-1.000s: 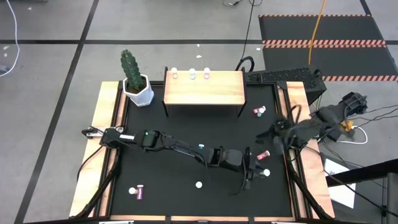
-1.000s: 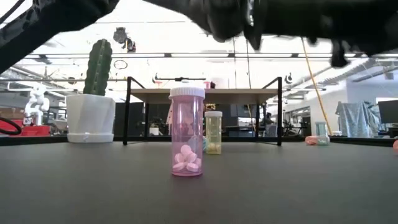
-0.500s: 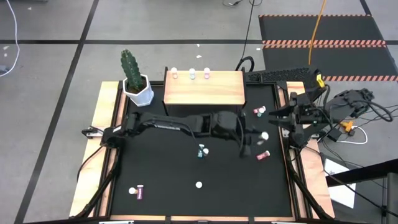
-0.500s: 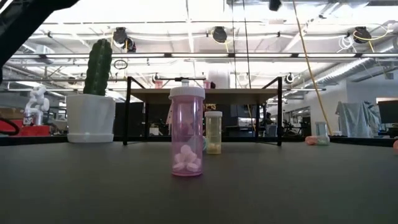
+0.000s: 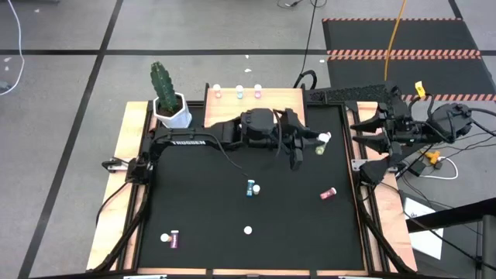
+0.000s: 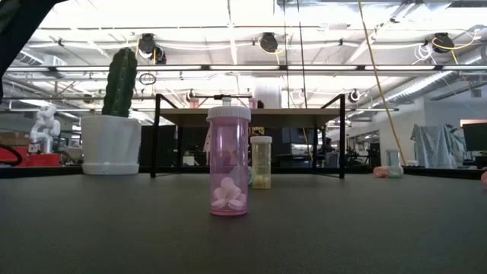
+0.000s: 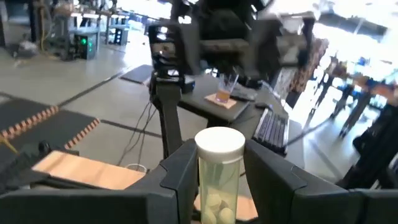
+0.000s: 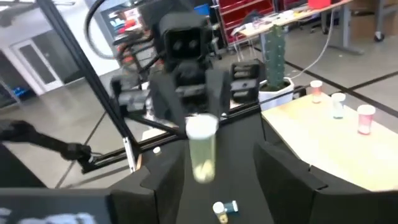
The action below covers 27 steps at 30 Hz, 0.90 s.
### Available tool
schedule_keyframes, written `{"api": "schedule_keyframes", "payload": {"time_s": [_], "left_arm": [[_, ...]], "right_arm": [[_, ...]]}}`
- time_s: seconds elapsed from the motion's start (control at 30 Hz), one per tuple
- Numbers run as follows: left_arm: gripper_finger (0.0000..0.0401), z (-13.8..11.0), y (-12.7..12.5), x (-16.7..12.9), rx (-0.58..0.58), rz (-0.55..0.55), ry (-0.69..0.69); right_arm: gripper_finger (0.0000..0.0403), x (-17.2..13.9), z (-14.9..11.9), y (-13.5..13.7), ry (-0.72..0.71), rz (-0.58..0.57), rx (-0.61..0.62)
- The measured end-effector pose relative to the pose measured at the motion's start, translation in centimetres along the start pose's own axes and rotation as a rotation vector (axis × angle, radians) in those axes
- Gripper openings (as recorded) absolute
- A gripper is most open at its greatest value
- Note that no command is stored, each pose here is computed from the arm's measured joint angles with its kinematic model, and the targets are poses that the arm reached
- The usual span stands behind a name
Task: Pick and place medicine bottles onto shelf by color
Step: Put the bottom right yellow pill bottle on the shelf
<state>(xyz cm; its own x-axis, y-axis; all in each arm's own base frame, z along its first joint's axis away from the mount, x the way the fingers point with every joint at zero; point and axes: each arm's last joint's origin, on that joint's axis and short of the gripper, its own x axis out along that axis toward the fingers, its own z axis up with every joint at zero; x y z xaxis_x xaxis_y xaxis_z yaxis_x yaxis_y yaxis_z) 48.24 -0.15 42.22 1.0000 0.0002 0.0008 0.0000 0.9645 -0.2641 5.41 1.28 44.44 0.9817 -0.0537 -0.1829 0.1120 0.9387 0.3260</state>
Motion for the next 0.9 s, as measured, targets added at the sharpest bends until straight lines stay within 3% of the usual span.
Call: {"api": "schedule_keyframes", "payload": {"time_s": [0.1, 0.27, 0.4, 0.53, 0.7, 0.9], "left_arm": [[0.0127, 1.2, 0.3, -0.7, -0.056, 0.006, -0.029], [0.0127, 2.2, 0.5, -1.4, -0.055, 0.008, -0.057], [0.0127, 2.9, 0.3, -1.9, -0.059, -0.014, -0.066], [0.0127, 3.4, 0.1, -2.3, -0.057, -0.062, -0.069], [0.0127, 3.4, 0.0, -2.4, -0.082, -0.131, -0.046], [0.0127, 3.2, 0.1, -2.4, -0.092, -0.130, -0.026]], "right_arm": [[0.0200, 1.3, -0.4, 0.7, 0.009, 0.003, -0.043], [0.0208, 4.1, -0.8, 2.4, -0.015, 0.012, -0.096], [0.0208, 5.7, -0.5, 3.0, -0.057, -0.056, -0.101], [0.0208, 6.7, -0.2, 2.9, -0.078, -0.096, -0.077], [0.0208, 7.6, 0.2, 2.5, -0.063, -0.049, -0.031], [0.0208, 8.9, 0.3, 2.2, -0.033, -0.018, 0.010]]}}
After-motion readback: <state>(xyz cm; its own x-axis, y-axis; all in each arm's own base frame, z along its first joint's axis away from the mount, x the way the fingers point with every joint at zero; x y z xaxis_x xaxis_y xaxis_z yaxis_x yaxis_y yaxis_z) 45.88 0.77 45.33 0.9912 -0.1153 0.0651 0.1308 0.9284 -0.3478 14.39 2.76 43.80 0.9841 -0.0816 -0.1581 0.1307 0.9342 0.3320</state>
